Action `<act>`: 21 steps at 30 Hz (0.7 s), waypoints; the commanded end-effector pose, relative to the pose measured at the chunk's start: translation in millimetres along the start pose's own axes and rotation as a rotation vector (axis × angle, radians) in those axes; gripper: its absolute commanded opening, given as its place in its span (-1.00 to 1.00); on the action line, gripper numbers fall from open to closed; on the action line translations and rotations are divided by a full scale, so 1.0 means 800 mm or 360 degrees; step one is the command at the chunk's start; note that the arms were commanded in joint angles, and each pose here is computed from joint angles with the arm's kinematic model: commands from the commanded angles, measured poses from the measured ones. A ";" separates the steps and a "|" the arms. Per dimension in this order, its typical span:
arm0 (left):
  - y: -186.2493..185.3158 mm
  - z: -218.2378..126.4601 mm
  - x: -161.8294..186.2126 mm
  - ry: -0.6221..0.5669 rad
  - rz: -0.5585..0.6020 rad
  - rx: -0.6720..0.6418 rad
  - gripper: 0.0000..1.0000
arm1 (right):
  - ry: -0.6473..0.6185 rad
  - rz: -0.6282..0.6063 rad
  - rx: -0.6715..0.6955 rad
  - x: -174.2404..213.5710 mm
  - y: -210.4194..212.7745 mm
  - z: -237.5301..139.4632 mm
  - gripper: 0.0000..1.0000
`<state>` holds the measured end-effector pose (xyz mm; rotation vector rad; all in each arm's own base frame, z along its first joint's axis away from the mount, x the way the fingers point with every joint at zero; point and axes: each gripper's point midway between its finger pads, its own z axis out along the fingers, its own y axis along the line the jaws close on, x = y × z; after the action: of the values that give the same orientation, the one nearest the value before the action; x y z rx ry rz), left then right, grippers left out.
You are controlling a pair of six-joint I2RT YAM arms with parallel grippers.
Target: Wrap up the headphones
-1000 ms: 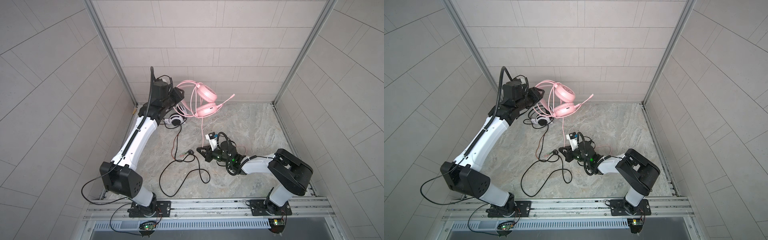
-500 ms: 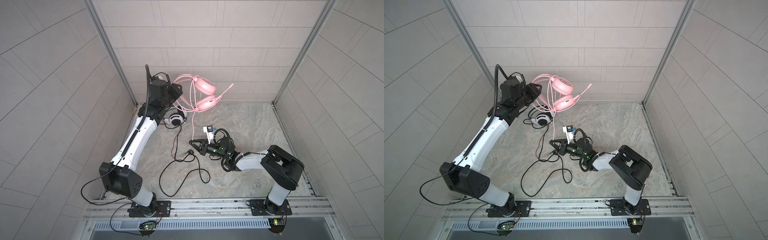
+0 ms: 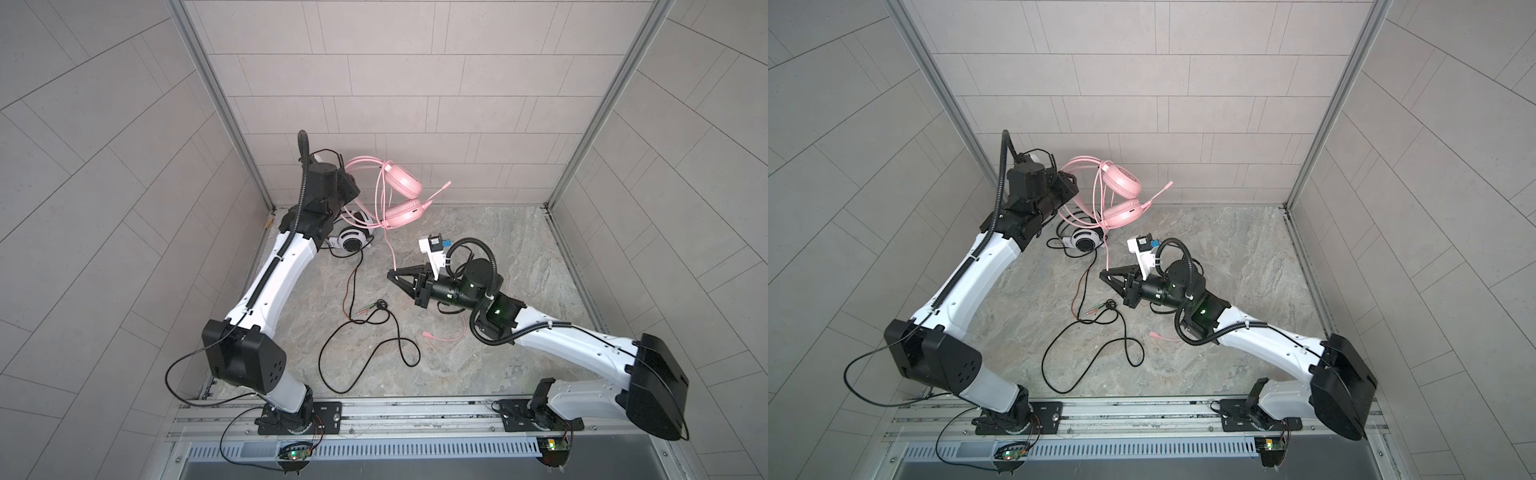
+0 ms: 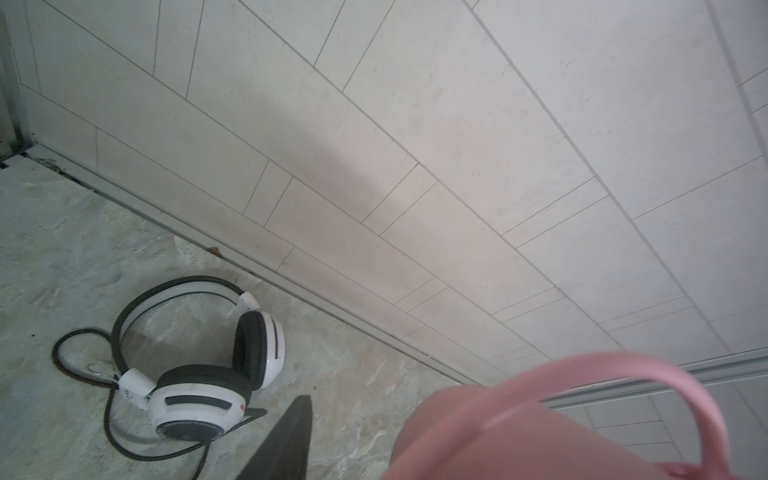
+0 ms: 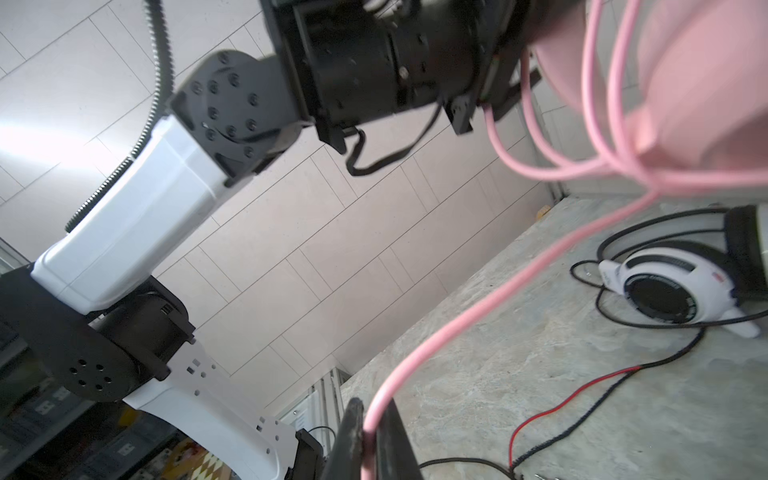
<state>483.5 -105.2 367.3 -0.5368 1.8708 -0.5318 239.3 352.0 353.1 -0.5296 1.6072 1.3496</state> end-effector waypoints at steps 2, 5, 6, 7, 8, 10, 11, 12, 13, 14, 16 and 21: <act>0.002 0.007 0.030 0.0044 0.0240 -0.0091 -1.00 | 0.0302 -0.0273 0.0318 0.009 -0.022 -0.026 -0.83; -0.006 -0.003 0.058 0.0094 0.0524 -0.0167 -1.00 | 0.0351 -0.0355 0.0453 -0.017 -0.036 -0.035 -0.85; -0.008 -0.007 0.066 0.0109 0.0618 -0.0184 -1.00 | 0.0366 -0.0369 0.0495 -0.026 -0.044 -0.039 -0.85; -0.012 -0.011 0.075 0.0130 0.0705 -0.0181 -1.00 | 0.0378 -0.0381 0.0532 -0.033 -0.050 -0.043 -0.85; -0.017 -0.015 0.085 0.0156 0.0799 -0.0163 -1.00 | 0.0392 -0.0395 0.0582 -0.040 -0.058 -0.048 -0.86; -0.020 -0.025 0.099 0.0183 0.0953 -0.0157 -1.00 | 0.0425 -0.0422 0.0687 -0.054 -0.075 -0.060 -0.86; -0.021 -0.031 0.105 0.0197 0.1022 -0.0155 -1.00 | 0.0443 -0.0444 0.0752 -0.060 -0.085 -0.067 -0.86; -0.022 -0.036 0.110 0.0219 0.1076 -0.0134 -1.00 | 0.0456 -0.0468 0.0811 -0.066 -0.092 -0.073 -0.86; -0.025 -0.041 0.117 0.0252 0.1127 -0.0092 -1.00 | 0.0482 -0.0496 0.0882 -0.072 -0.101 -0.081 -0.86; -0.026 -0.046 0.123 0.0282 0.1165 -0.0057 -1.00 | 0.0509 -0.0531 0.0952 -0.077 -0.109 -0.088 -0.86; -0.030 -0.057 0.137 0.0351 0.1255 0.0017 -1.00 | 0.0548 -0.0599 0.1066 -0.085 -0.120 -0.101 -0.86; -0.037 -0.086 0.163 0.0494 0.1443 0.0165 -1.00 | 0.0587 -0.0708 0.1286 -0.101 -0.144 -0.125 -0.86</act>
<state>406.0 -197.7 310.5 0.2990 2.1068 -0.1170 314.2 244.5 339.0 -0.6557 2.0355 0.4535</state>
